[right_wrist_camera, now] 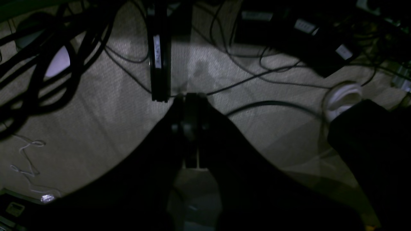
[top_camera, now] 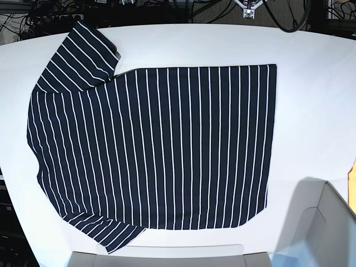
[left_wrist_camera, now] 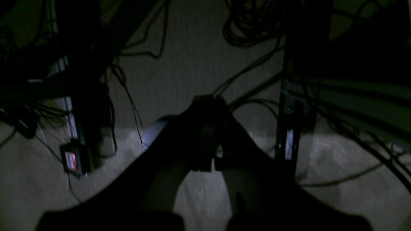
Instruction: Fold the T-shirt properly
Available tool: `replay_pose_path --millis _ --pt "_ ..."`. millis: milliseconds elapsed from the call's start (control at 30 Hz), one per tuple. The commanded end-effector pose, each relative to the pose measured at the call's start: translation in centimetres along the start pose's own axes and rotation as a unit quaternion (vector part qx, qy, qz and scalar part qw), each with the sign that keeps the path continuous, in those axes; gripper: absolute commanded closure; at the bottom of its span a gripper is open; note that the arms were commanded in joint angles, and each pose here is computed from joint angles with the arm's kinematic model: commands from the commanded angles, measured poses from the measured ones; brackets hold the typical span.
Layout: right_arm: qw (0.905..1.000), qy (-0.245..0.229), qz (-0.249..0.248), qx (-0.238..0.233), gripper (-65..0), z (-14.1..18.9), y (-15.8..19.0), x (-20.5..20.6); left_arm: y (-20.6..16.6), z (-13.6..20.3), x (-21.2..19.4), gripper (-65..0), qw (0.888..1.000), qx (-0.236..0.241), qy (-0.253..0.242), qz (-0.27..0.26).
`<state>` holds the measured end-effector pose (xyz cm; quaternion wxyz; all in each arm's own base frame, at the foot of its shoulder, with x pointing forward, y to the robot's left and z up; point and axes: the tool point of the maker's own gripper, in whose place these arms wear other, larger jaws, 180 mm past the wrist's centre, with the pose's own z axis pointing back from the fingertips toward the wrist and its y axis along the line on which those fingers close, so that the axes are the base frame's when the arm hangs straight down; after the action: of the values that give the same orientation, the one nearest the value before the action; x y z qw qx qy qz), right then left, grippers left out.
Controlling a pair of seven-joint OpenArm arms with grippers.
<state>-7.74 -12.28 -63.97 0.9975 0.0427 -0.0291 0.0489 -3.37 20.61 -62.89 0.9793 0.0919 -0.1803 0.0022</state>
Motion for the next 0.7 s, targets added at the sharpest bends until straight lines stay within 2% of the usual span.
replay_pose_path --millis 0,200,367,533,667 --pt "1.0 0.0 0.002 0.003 0.0 0.4 0.3 -0.9 0.6 0.3 -0.1 -0.2 1.0 0.005 -0.007 -0.002" --pt "0.999 -0.012 0.034 0.026 0.0 2.4 2.1 -2.8 0.7 0.9 -0.3 -0.1 1.0 0.004 -0.015 -0.004" --pt "0.9979 -0.043 0.028 0.041 0.0 5.4 3.7 -3.6 1.4 2.0 -0.8 -0.1 1.0 0.007 -0.001 -0.01" --pt "0.9959 -0.078 -0.021 0.04 0.0 8.9 2.0 -3.2 2.8 4.1 -0.5 -0.2 1.0 0.011 0.0 -0.024" --pt "0.9921 -0.114 -0.033 0.04 0.0 12.3 -0.1 -1.6 2.9 6.4 0.9 -0.2 0.999 0.007 -0.025 -0.028"
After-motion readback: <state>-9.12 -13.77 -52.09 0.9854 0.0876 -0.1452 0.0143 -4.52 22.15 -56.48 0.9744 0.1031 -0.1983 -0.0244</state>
